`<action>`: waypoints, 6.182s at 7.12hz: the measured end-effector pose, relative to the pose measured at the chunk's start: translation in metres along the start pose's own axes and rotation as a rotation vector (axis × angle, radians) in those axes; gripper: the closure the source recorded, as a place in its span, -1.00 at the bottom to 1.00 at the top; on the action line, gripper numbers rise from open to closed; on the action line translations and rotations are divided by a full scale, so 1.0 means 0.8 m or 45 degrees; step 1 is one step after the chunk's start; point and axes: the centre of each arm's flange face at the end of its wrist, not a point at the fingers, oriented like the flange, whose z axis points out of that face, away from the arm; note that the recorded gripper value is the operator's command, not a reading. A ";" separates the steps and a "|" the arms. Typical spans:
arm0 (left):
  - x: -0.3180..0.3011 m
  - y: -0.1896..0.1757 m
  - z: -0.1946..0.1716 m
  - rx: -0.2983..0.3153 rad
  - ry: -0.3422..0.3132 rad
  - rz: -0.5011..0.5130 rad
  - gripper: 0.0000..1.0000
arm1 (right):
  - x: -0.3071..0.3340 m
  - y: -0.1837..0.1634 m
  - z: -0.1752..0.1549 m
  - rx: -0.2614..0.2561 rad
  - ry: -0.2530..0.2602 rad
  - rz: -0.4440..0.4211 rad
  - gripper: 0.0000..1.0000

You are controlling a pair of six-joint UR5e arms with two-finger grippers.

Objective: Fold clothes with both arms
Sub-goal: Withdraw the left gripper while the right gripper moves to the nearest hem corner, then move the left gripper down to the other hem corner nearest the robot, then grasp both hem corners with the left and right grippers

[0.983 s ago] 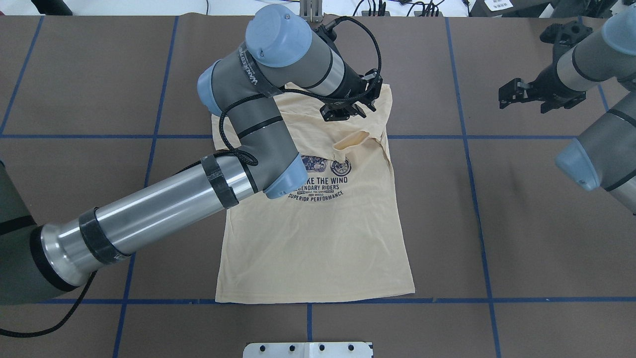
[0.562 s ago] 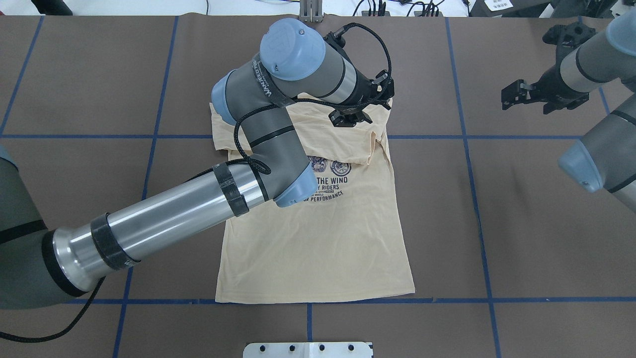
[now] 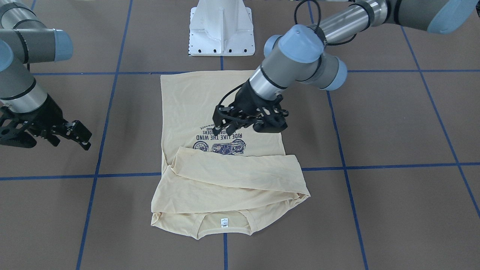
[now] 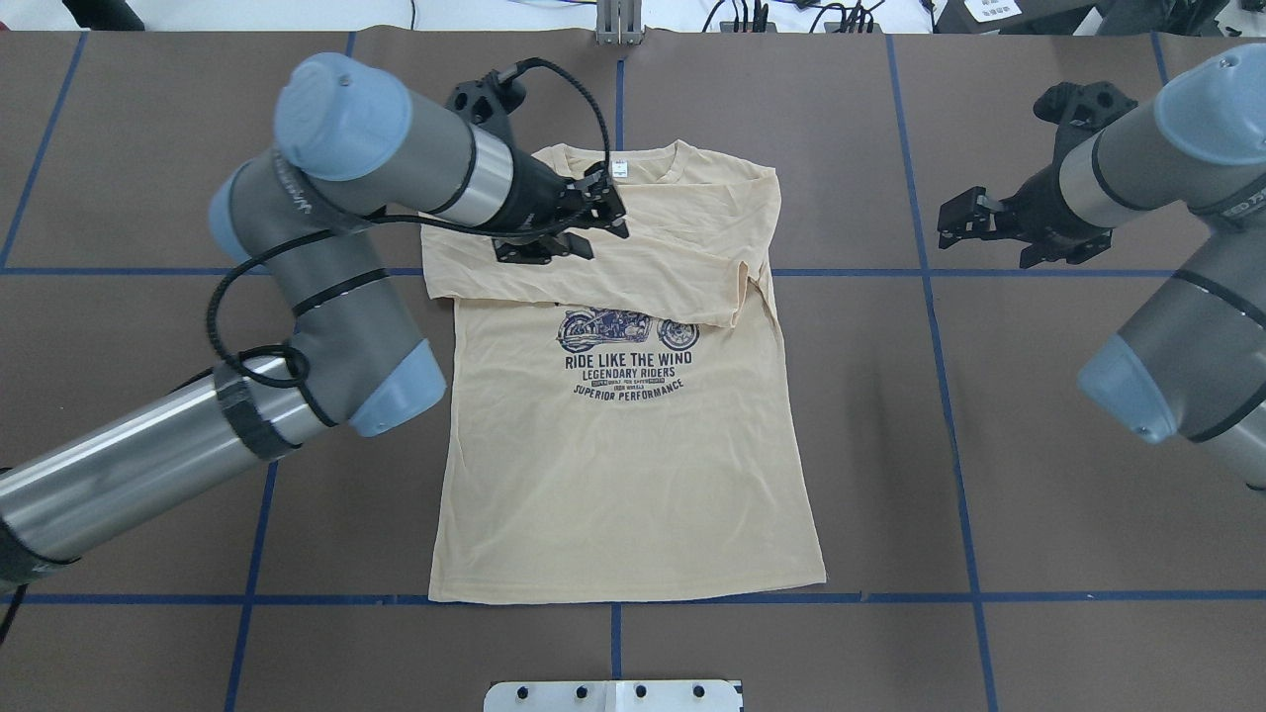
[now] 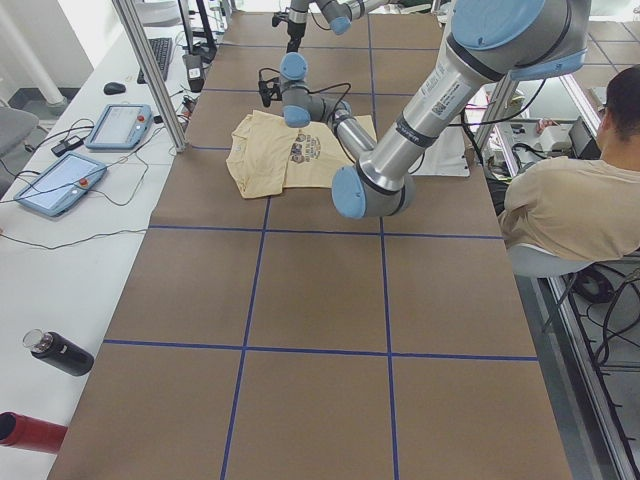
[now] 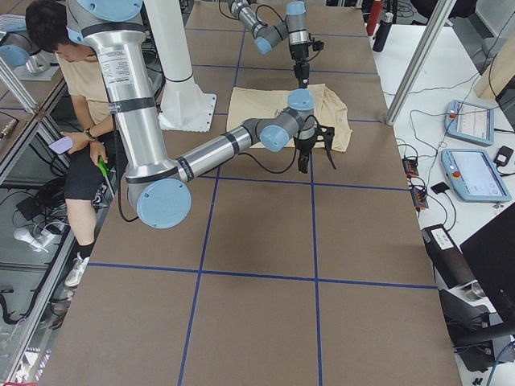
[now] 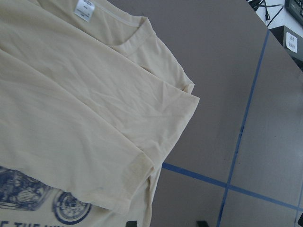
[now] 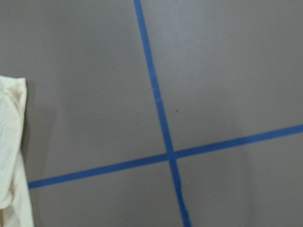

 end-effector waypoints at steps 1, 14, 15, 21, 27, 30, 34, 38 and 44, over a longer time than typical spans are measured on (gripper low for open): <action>-0.039 -0.005 -0.044 0.029 -0.039 0.121 -0.03 | -0.034 0.063 0.003 -0.010 -0.027 0.092 -0.97; -0.178 -0.022 -0.137 0.069 -0.197 0.373 -0.19 | -0.089 0.418 0.096 -0.059 0.055 0.482 -0.47; -0.177 -0.022 -0.137 0.069 -0.197 0.373 -0.19 | -0.088 0.418 0.096 -0.059 0.057 0.492 -0.47; -0.177 -0.022 -0.137 0.070 -0.196 0.372 -0.19 | -0.089 0.429 0.096 -0.075 0.060 0.518 0.99; -0.177 -0.012 -0.137 0.067 -0.218 0.215 -0.21 | -0.077 0.427 0.076 -0.103 0.060 0.545 1.00; -0.203 0.122 -0.088 0.035 -0.294 -0.141 -0.21 | -0.070 0.427 0.066 -0.121 0.061 0.544 1.00; -0.227 0.310 -0.001 -0.013 -0.513 -0.319 -0.15 | -0.071 0.426 0.063 -0.123 0.054 0.545 1.00; -0.239 0.352 0.012 -0.029 -0.558 -0.312 0.02 | -0.073 0.427 0.059 -0.126 0.046 0.544 1.00; -0.244 0.352 0.016 -0.022 -0.570 -0.312 0.17 | -0.074 0.427 0.058 -0.128 0.045 0.545 1.00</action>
